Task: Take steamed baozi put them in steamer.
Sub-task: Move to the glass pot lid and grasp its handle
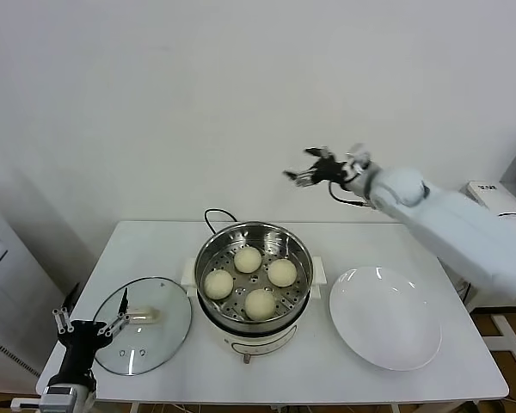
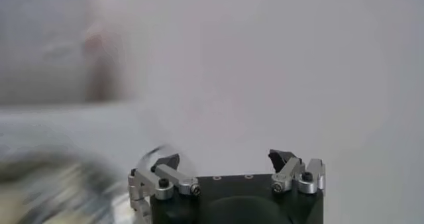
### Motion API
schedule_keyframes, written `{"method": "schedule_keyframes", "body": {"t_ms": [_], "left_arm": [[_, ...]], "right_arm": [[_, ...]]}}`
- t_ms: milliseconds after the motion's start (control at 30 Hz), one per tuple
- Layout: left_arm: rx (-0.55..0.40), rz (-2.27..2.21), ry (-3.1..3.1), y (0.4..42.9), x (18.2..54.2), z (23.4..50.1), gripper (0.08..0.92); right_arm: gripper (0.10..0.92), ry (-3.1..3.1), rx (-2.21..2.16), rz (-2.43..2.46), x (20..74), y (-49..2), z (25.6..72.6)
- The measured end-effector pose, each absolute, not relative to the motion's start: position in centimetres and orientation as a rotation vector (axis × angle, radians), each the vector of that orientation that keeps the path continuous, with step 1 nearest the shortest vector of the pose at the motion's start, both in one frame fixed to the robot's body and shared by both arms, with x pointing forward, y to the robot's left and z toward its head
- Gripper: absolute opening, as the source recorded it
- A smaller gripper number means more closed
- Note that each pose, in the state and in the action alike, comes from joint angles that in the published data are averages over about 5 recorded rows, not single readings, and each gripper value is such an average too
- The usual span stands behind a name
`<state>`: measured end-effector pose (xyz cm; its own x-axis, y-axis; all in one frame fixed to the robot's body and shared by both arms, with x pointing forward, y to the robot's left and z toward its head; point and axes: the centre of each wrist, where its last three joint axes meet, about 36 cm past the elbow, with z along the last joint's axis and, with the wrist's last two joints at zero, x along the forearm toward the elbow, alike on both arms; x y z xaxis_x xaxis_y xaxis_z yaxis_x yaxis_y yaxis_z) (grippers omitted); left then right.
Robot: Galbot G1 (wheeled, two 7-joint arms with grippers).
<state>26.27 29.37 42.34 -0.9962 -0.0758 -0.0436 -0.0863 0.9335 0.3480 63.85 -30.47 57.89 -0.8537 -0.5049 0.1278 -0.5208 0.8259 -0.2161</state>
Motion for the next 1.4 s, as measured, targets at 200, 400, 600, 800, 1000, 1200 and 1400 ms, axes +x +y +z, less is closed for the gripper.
{"method": "schedule_keyframes", "body": {"t_ms": [200,400,600,800,1000,1200,1400], "left_arm": [[-0.117,0.572,3.06,29.3,26.4,42.2,0.823],[-0.115,0.599,3.063,29.4,26.4,41.9,0.823],[-0.109,0.64,3.06,29.8,26.3,41.6,0.823],[-0.105,0.681,3.053,30.2,26.4,41.1,0.823],[-0.077,0.828,2.997,31.4,26.5,40.1,0.823],[-0.013,1.171,2.845,33.6,26.7,37.7,0.823],[0.064,1.566,2.63,35.5,26.8,33.9,0.823]], "right_arm": [[0.823,-3.09,0.543,0.049,59.2,-33.8,51.6],[0.823,-3.15,0.384,-0.145,52.0,-34.4,45.7],[0.823,-3.161,0.246,-0.26,43.2,-34.2,41.5],[0.823,-3.118,0.103,-0.319,35.1,-33.7,38.8],[0.823,-3.079,0.013,-0.33,30.0,-33.0,38.3],[0.823,-3.063,-0.055,-0.286,27.6,-33.1,38.7],[0.823,-3.042,-0.096,-0.253,25.7,-33.1,38.8]]}}
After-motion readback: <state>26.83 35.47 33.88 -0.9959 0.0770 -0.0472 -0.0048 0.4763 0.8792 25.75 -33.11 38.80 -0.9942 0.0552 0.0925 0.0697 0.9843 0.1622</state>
